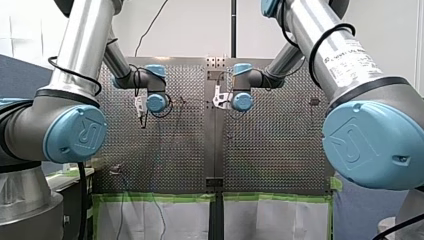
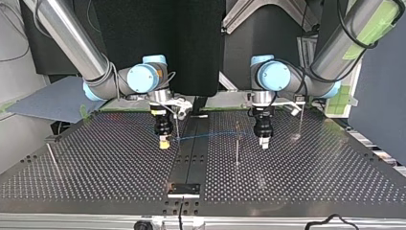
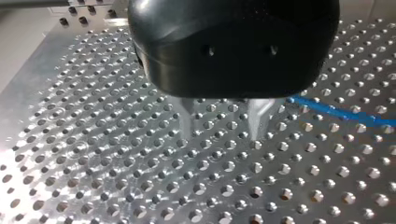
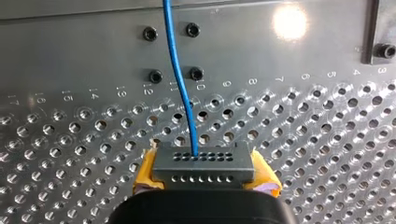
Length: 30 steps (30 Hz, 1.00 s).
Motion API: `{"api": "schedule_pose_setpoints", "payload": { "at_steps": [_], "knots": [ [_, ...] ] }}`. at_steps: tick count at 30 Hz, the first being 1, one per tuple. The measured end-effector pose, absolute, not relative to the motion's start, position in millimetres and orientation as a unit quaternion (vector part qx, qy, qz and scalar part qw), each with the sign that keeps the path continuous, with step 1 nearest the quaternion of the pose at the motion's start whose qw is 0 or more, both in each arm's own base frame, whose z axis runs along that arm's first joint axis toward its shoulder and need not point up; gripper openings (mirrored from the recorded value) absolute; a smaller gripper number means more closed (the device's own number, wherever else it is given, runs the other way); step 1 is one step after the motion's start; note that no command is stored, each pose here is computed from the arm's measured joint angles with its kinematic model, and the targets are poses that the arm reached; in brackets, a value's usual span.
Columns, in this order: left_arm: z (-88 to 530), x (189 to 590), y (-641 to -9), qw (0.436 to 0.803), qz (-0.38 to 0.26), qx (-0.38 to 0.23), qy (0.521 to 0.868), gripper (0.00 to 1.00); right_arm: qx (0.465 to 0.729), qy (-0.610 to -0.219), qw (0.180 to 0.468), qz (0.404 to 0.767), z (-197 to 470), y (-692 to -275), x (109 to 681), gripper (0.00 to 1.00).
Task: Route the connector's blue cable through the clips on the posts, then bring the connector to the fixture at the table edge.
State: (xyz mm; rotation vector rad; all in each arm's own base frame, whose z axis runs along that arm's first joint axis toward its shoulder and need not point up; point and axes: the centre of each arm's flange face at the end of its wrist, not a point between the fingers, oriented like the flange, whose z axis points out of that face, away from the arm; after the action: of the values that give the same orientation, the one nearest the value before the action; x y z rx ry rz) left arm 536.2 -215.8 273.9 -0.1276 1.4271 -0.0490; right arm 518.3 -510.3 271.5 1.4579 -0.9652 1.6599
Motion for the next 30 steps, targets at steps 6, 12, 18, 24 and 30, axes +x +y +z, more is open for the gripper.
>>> {"api": "schedule_pose_setpoints", "payload": {
  "at_steps": [6, 12, 18, 24, 30],
  "knots": [
    [270.3, 533.8, -215.0, 0.743, -0.027, -0.056, 0.667, 1.00, 0.569, -0.375, 0.355, 0.640, 270.4, -509.3, 518.0, 0.00],
    [266.3, 530.0, -216.2, 0.728, -0.041, -0.050, 0.683, 1.00, 0.574, -0.376, 0.354, 0.635, 269.0, -508.3, 517.3, 0.00],
    [261.5, 524.8, -219.9, 0.709, -0.062, -0.040, 0.701, 1.00, 0.577, -0.376, 0.354, 0.632, 268.0, -507.7, 516.7, 0.00],
    [258.9, 512.7, -221.9, 0.697, -0.082, -0.029, 0.712, 1.00, 0.582, -0.377, 0.353, 0.628, 266.8, -507.0, 515.9, 0.00],
    [269.3, 498.3, -219.6, 0.705, -0.104, -0.038, 0.700, 1.00, 0.586, -0.378, 0.353, 0.624, 265.7, -506.5, 515.1, 0.00]
  ]
}}
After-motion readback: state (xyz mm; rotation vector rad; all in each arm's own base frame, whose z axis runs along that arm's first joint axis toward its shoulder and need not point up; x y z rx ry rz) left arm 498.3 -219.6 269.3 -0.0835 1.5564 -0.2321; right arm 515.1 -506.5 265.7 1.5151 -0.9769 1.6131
